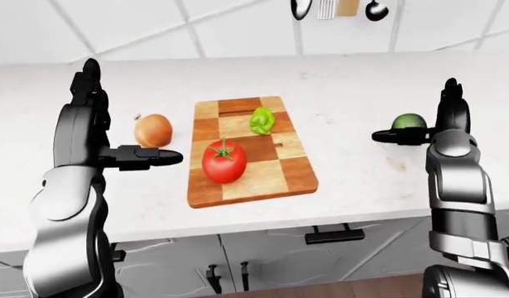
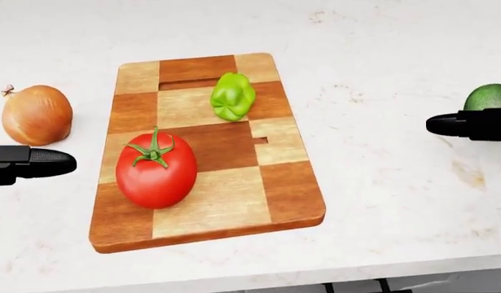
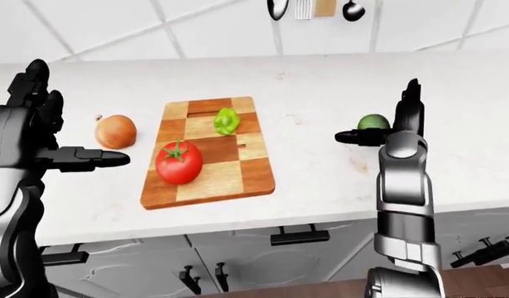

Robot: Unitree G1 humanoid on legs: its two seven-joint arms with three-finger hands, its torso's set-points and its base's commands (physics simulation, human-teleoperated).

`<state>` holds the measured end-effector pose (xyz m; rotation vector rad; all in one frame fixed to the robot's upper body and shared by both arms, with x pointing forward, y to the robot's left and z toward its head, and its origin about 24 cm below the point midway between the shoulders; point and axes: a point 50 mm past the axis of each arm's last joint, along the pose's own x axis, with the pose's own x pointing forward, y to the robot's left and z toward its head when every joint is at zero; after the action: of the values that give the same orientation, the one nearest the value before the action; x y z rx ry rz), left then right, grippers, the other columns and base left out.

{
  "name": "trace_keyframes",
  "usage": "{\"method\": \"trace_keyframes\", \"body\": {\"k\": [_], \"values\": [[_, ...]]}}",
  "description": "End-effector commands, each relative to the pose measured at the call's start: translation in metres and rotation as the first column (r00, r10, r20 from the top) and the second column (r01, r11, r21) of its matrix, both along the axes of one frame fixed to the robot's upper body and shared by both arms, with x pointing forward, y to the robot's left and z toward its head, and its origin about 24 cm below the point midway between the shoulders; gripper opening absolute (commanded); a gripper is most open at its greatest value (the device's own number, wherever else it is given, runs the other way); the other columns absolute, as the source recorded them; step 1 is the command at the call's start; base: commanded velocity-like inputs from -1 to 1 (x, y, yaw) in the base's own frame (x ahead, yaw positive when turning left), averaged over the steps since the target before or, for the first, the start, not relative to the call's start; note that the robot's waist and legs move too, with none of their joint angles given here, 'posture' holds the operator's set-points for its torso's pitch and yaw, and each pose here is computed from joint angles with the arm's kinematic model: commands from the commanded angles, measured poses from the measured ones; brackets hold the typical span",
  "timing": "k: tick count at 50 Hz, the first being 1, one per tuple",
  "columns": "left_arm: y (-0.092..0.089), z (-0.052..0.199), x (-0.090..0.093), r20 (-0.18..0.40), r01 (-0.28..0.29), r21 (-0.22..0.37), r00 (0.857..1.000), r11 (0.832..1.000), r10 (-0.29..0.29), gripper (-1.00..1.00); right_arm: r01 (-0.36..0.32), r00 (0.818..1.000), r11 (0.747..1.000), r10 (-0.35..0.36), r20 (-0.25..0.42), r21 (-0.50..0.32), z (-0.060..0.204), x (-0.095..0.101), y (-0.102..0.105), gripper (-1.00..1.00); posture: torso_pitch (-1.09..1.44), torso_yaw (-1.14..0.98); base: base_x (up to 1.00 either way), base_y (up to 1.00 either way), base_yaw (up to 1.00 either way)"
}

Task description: Place the avocado, onion, tomato and bell pepper on the cutting board.

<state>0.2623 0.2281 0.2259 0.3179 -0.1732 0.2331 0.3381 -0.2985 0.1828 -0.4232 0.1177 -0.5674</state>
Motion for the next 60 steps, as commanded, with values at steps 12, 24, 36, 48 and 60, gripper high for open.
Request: {"method": "trace_keyframes", "body": {"k": [12,24,36,48,60], "values": [[-0.001,0.015,-0.005,0.082,0.001,0.029,0.997,1.0,-0.003,1.0,0.001,0.997,0.999,0.002,0.076,-0.043,0.015,-0.002,0.0,1.0,0.0,0.0,0.0,0.0,0.0],[-0.002,0.014,-0.005,0.08,0.001,0.029,0.997,1.0,-0.004,1.0,0.008,0.998,0.999,-0.006,0.056,-0.035,0.006,-0.003,0.0,1.0,0.0,0.0,0.0,0.0,0.0],[-0.002,0.014,-0.004,0.08,0.003,0.03,0.997,1.0,-0.005,1.0,0.012,0.999,0.999,-0.011,0.041,-0.037,0.002,-0.01,-0.005,0.74,0.0,0.0,0.0,0.0,0.0],[-0.002,0.015,-0.004,0.08,0.003,0.029,0.997,1.0,-0.005,1.0,0.001,0.999,0.999,0.001,0.035,-0.043,0.004,-0.01,-0.003,0.44,0.0,0.0,0.0,0.0,0.0],[-0.002,0.015,-0.004,0.08,0.002,0.033,0.997,0.999,-0.005,1.0,-0.015,1.0,0.999,0.016,0.025,-0.047,-0.002,-0.012,-0.001,-0.1,0.0,0.0,0.0,0.0,0.0]]}}
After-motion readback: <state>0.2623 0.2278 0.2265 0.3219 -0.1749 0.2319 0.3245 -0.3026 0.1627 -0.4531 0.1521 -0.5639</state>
